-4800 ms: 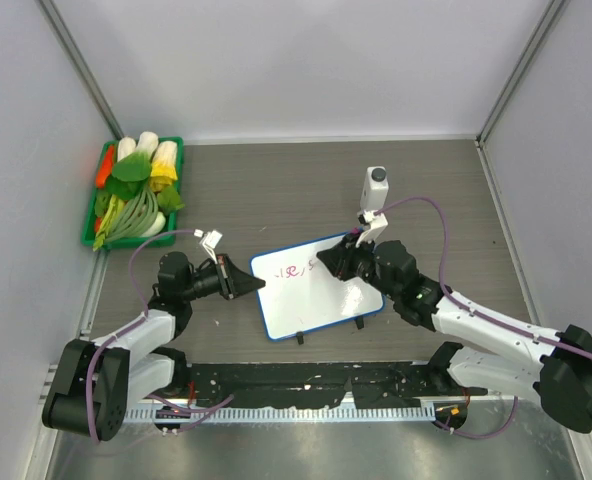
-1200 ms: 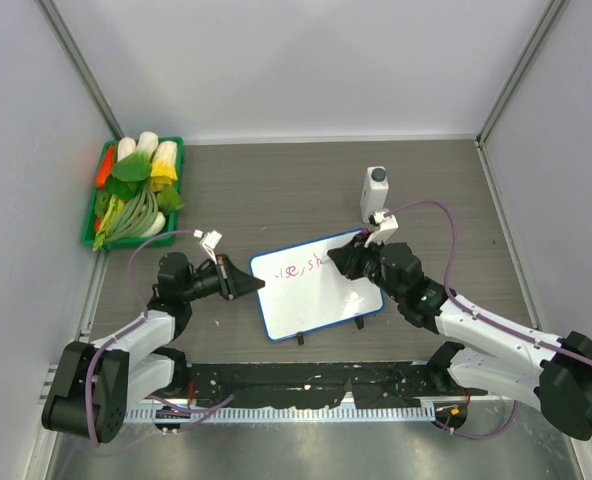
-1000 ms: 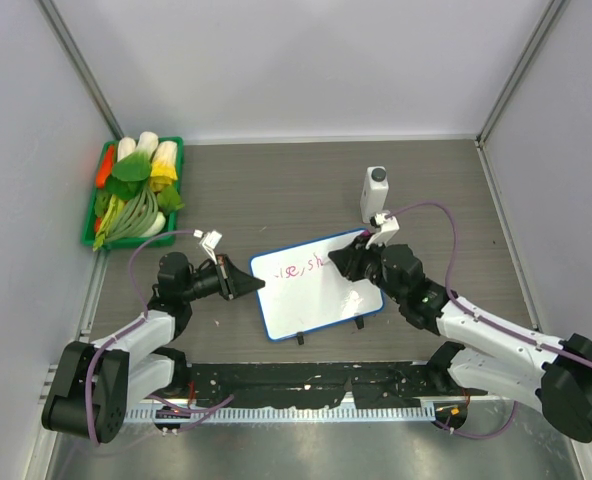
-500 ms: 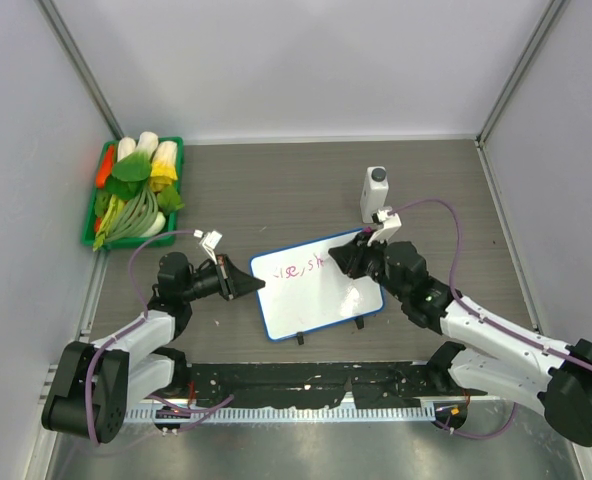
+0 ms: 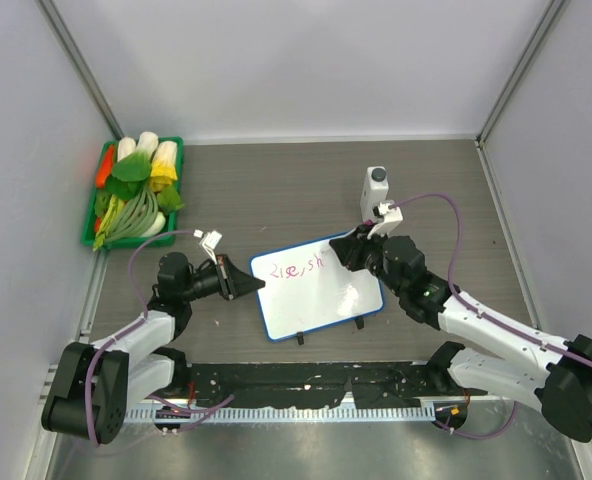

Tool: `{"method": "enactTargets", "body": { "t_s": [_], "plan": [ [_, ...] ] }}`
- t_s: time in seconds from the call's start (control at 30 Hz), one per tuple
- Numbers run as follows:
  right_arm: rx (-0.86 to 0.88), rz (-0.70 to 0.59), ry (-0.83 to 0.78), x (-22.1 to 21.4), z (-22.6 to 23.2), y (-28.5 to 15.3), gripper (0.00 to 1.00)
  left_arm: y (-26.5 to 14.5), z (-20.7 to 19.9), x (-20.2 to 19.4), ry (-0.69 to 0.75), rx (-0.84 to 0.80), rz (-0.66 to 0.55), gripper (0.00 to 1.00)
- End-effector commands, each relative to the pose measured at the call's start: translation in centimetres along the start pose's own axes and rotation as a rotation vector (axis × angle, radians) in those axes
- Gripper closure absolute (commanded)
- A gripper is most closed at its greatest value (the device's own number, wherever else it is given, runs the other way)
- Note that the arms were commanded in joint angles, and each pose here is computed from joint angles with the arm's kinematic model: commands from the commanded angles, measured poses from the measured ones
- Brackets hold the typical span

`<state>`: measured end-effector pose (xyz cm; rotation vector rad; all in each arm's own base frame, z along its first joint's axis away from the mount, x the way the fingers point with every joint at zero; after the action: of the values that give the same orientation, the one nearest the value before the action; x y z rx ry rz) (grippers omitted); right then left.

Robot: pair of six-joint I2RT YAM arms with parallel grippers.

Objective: Write a sentence on the whiteboard

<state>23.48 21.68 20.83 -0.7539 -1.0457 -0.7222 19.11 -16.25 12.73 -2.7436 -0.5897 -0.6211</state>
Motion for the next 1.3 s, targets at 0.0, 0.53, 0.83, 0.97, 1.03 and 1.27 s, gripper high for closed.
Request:
{"method": "enactTargets", "body": {
  "t_s": [0.0,0.53,0.83,0.97,1.03,1.27],
  "plan": [
    [-0.026,-0.027,0.003,0.4,-0.3,0.4,0.99,0.0,0.4,0.3,0.057,0.017,-0.03,1.0],
    [-0.054,0.033,-0.007,-2.3,-1.4,0.4,0.99,0.0,0.4,0.4,0.057,0.018,-0.03,1.0],
    [-0.056,0.059,0.001,-3.4,-1.8,-0.4,0.99,0.0,0.4,0.4,0.055,0.019,-0.032,1.0],
    [-0.048,0.068,0.009,-3.8,-1.8,-0.7,0.99,-0.1,0.5,0.4,0.057,0.02,-0.033,1.0],
    [-0.041,0.074,0.012,-4.0,-1.7,-0.9,0.99,-0.1,0.4,0.4,0.056,0.018,-0.032,1.0],
    [-0.02,0.059,0.014,-3.4,-1.3,-1.0,0.98,0.0,0.4,0.4,0.054,0.019,-0.03,1.0]
  ]
}}
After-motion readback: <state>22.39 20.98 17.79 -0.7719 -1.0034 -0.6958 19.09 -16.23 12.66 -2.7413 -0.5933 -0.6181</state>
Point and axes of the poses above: each gripper's point midway between its finger pads, its own y axis out along the fingers, its own z axis along the line the jaws close on, x = y × z, the point moved 4 cm from there along -y, back along the fingers, and after that the axes turned 10 degrees about -y, right-handed, at the moved point
